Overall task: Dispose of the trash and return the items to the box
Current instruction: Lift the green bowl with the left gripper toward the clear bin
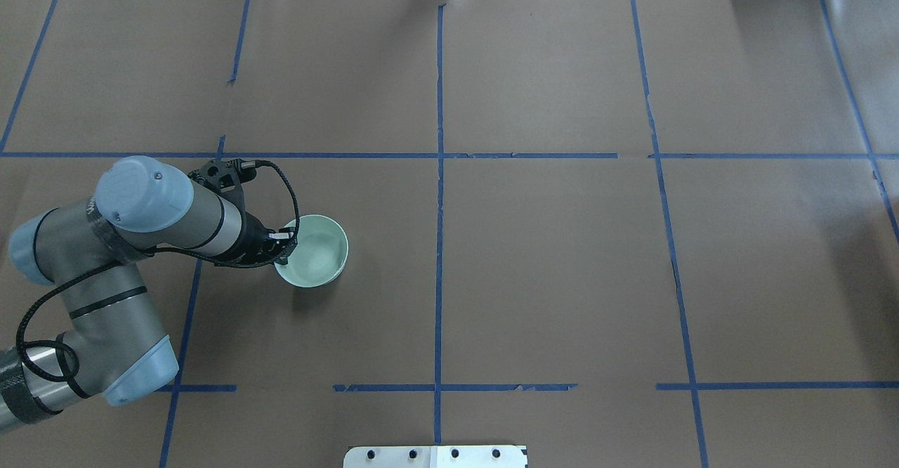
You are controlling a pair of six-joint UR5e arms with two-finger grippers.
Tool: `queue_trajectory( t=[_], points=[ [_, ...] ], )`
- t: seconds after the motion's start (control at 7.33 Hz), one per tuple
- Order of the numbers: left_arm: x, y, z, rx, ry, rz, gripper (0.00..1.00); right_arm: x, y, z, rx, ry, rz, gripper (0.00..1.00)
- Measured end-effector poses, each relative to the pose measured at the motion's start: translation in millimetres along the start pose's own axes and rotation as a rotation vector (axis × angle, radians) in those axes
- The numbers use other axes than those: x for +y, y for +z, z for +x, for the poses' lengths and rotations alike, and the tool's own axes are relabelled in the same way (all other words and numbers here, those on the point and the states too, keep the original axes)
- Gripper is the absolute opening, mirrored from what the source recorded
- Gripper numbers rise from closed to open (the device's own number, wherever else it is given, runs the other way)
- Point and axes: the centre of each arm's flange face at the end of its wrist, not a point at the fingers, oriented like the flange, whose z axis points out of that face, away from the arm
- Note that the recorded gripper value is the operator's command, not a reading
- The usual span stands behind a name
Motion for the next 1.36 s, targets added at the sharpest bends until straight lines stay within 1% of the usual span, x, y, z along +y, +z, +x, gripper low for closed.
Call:
queue_trajectory(
  t=[0.14, 0.27, 0.41, 0.55, 0.68, 0.82, 1.09, 1.36],
  points=[
    [3.1, -14.7, 0.3, 0.015, 0.002, 0.003, 0.0, 0.1, 0.0, 0.1, 0.0, 0.0, 0.0, 1.0],
    [7.0, -41.4, -3.3, 0.028, 0.0, 0.009, 0.0, 0.2, 0.1, 0.1, 0.0, 0.001, 0.0, 1.0],
    [0.7, -75.2, -10.8, 0.031, -0.017, 0.024, 0.0, 0.3, 0.1, 0.1, 0.0, 0.001, 0.0, 1.0],
    [-17.6, -105.9, -19.4, 0.034, -0.034, 0.047, 0.0, 0.3, 0.2, 0.2, 0.0, 0.002, 0.0, 1.0],
    [-36.0, -127.6, -29.9, 0.035, -0.024, 0.064, 0.0, 0.6, 1.3, 0.6, -0.002, 0.005, -0.003, 1.0],
    [-52.7, -142.6, -41.9, 0.027, 0.002, 0.079, 0.0, 1.1, 3.1, 0.4, -0.017, 0.009, -0.01, 1.0],
    [-87.3, -170.6, -68.9, -0.017, 0.067, 0.111, 0.0, 2.1, 6.3, -5.5, -0.074, 0.005, -0.024, 1.0],
    [-125.5, -201.3, -110.9, -0.082, 0.158, 0.128, 0.0, 2.4, 14.6, -15.5, -0.093, -0.012, -0.046, 1.0]
  ],
)
